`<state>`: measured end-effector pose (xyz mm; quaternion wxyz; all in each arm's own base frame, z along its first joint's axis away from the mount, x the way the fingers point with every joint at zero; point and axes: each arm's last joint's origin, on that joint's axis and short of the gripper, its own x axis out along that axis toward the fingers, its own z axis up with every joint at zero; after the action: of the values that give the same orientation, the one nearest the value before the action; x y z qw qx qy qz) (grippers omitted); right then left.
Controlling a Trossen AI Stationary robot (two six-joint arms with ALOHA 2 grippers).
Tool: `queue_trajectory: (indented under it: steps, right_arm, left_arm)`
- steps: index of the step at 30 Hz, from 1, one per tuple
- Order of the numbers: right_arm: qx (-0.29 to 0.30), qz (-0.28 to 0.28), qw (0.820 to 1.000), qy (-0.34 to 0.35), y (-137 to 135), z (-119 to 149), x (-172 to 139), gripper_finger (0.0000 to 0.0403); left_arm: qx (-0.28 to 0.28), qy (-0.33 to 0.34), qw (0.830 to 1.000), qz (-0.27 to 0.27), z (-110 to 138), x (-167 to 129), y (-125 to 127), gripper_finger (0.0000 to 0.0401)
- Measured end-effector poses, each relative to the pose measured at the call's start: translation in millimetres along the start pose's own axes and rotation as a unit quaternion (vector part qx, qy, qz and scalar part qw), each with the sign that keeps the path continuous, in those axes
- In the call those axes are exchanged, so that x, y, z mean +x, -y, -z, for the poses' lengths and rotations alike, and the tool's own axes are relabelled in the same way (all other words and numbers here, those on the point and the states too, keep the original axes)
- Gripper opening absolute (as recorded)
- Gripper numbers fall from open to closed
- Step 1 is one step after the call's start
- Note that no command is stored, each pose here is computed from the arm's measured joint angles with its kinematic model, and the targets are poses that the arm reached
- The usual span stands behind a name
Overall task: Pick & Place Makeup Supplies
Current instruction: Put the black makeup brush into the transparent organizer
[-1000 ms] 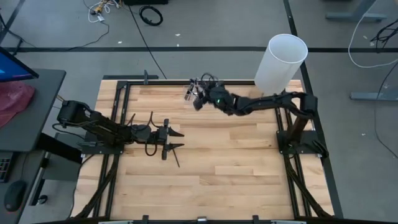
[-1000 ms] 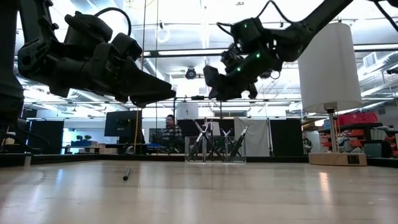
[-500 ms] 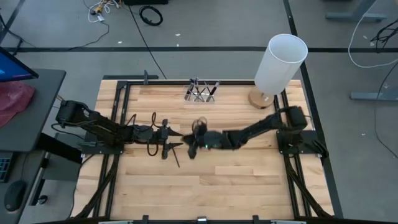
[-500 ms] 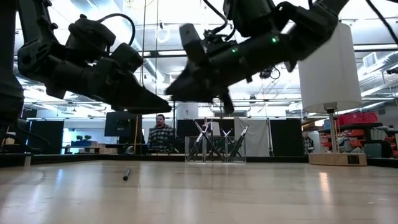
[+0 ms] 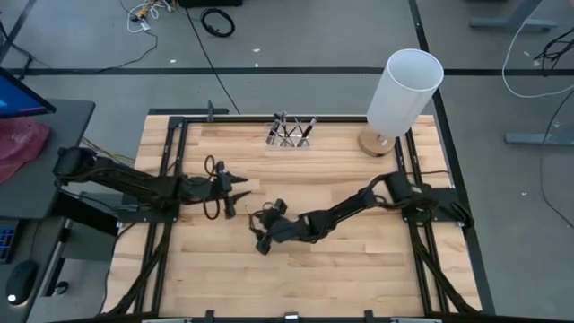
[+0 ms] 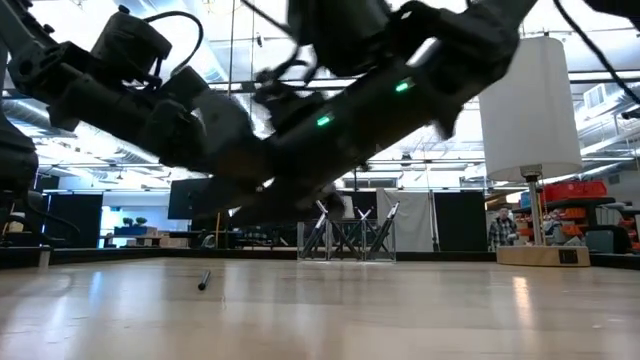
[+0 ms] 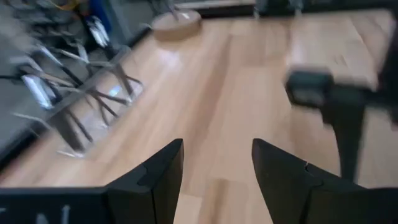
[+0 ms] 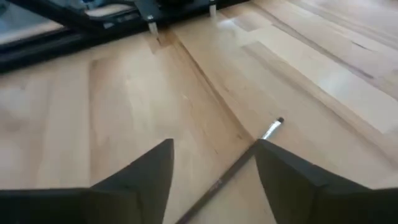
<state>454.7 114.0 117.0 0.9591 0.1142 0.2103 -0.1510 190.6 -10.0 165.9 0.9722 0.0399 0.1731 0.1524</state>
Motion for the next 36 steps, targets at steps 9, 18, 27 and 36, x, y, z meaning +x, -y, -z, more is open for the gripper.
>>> queue_trajectory:
  steps: [9, 18, 27, 36]
  right_arm:
    - [-0.047, 0.118, 0.992, -0.024, 0.7, 18.9, 43.2, 0.0228]
    - [-0.052, 0.127, 0.985, -0.109, 22.1, 24.6, 49.6, 0.0174]
    - [-0.055, 0.15, 0.978, -0.135, 32.9, 47.5, 38.7, 0.0048]
    - [0.033, 0.088, 0.99, -0.108, 52.1, 59.6, 1.2, 0.0011]
  left_arm:
    - [-0.006, 0.008, 1.0, -0.012, -3.1, -3.3, -2.0, 0.0195]
    - [-0.011, 0.006, 1.0, -0.011, -2.6, -3.3, -1.9, 0.0195]
    - [-0.006, -0.008, 1.0, -0.011, 0.3, -3.2, -1.9, 0.0195]
    - [-0.005, -0.015, 1.0, -0.011, 1.7, -3.2, -2.0, 0.0195]
